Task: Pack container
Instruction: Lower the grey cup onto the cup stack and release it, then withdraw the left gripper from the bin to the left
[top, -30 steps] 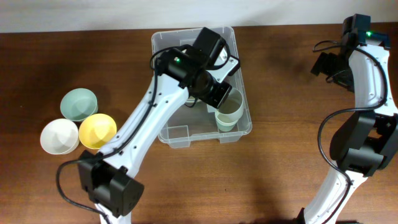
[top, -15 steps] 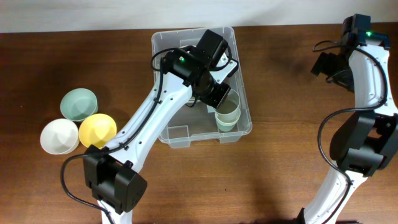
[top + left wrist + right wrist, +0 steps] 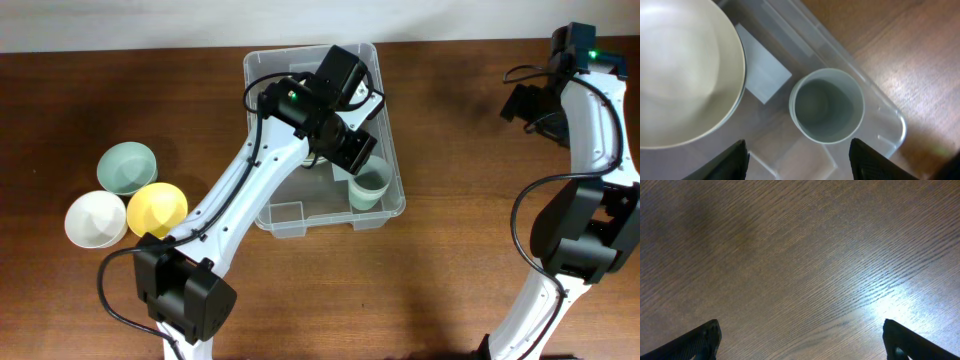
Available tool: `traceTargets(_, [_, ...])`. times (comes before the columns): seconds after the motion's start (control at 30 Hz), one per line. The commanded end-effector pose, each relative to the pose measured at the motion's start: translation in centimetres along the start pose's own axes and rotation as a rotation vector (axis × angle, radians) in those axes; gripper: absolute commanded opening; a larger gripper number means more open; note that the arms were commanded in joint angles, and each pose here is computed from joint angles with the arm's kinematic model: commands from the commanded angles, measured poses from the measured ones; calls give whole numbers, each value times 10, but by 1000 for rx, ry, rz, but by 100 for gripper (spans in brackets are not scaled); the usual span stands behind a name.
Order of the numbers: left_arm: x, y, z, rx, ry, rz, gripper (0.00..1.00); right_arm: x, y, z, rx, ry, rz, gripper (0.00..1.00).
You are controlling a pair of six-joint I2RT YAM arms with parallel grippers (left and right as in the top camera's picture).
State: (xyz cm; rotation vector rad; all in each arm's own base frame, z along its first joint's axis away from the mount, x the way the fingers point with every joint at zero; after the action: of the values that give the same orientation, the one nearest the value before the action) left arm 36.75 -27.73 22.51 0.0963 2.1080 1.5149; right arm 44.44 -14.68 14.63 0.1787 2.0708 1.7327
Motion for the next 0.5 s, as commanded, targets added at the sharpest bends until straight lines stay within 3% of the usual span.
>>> traceTargets(0.0, [-9, 0, 6, -17, 58, -31, 66, -1, 0, -3, 6, -10, -3, 99])
traceTargets(0.27, [-22, 43, 91, -210, 428, -123, 65, -1, 0, -3, 6, -10, -3, 99])
traceTargets(0.47, [13, 99, 186, -496, 744, -136, 66, -1, 0, -3, 6, -10, -3, 99])
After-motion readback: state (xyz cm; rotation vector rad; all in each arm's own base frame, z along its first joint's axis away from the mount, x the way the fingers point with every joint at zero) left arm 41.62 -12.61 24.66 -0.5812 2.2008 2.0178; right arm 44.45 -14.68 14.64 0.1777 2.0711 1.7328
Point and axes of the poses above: each gripper's point midway between its finger pads, its own y axis back along the fingers, its own z axis along the line the jaws close on, x = y × z, the point moved 3 cm from there along y, back along the fingers, and after that the axes turned 13 degrees about y, right-handed, at the moved point
